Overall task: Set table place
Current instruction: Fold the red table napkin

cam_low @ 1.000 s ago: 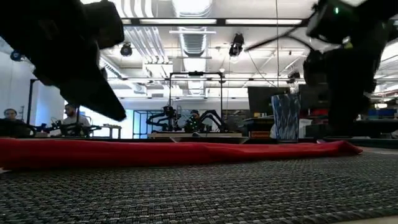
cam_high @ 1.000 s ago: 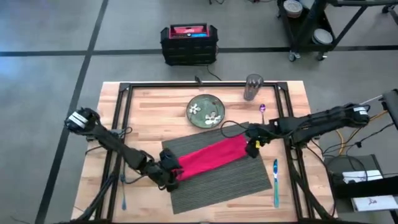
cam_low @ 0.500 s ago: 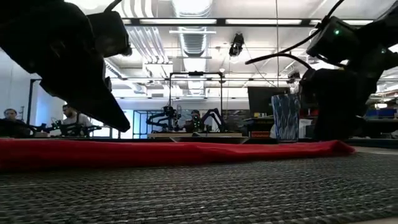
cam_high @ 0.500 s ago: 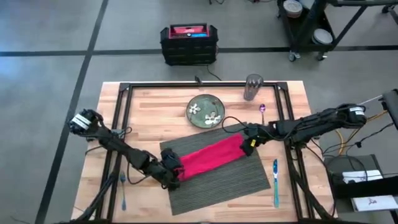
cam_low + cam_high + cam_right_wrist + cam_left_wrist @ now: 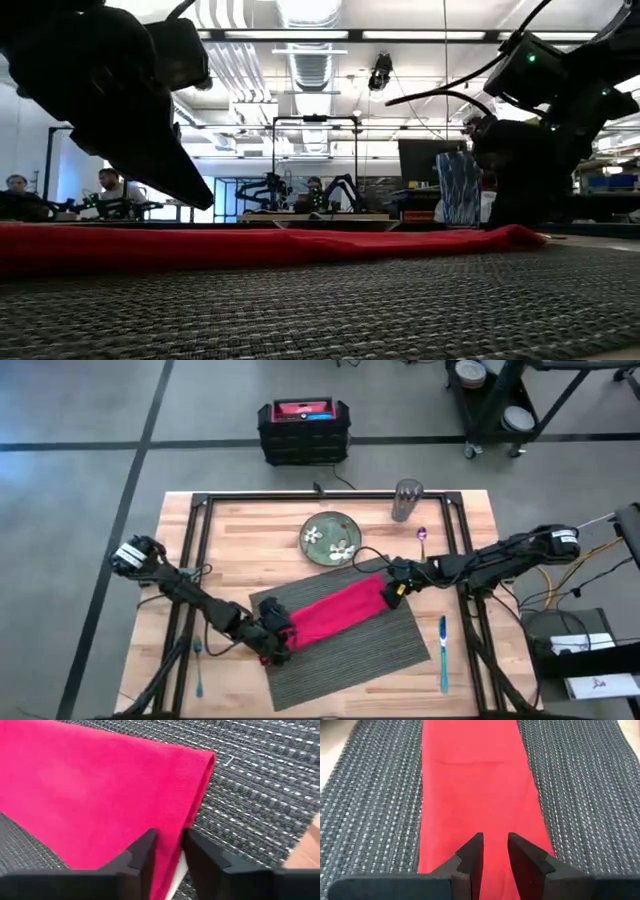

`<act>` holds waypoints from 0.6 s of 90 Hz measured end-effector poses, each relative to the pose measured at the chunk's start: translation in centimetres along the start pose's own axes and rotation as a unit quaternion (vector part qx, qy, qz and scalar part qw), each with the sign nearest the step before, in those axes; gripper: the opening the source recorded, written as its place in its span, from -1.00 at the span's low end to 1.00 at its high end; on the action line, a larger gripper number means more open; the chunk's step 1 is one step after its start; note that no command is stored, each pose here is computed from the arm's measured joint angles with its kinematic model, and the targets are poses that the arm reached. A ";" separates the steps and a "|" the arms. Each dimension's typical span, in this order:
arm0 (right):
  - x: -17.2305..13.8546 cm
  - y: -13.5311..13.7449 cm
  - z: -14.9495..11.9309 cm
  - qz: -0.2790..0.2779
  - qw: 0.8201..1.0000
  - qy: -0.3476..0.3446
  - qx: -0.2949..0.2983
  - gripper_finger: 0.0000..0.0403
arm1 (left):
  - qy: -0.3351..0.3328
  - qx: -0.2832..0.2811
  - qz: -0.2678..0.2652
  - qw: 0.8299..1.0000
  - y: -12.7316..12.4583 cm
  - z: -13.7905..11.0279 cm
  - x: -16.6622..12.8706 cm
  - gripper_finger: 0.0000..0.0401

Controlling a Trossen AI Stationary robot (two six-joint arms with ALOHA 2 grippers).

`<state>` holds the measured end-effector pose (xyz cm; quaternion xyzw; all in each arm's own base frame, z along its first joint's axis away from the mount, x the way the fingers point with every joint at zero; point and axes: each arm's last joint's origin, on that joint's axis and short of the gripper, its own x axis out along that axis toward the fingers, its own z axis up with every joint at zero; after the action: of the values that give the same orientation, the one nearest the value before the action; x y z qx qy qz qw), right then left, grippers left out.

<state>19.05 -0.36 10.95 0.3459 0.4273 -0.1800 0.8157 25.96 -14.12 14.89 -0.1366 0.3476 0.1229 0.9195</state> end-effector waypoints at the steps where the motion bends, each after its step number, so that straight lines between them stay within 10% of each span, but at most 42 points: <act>1: 0.0 0.0 0.0 0.001 1.000 0.000 -0.002 -0.73 | -0.001 0.000 0.000 1.000 0.0 0.0 0.0 -0.62; 28: -0.9 0.5 0.2 0.029 0.999 0.011 -0.028 -0.99 | -0.006 -0.005 -0.001 1.000 0.0 0.2 0.1 -0.62; 54: -5.5 1.8 1.9 -0.073 0.993 0.058 -0.076 -1.00 | -0.020 -0.006 -0.013 1.000 -0.2 0.6 0.1 -0.62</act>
<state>18.08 -0.43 16.94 0.2608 0.5101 -0.1859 0.7983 26.44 -14.10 15.28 -0.1445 0.3268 0.1159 0.9268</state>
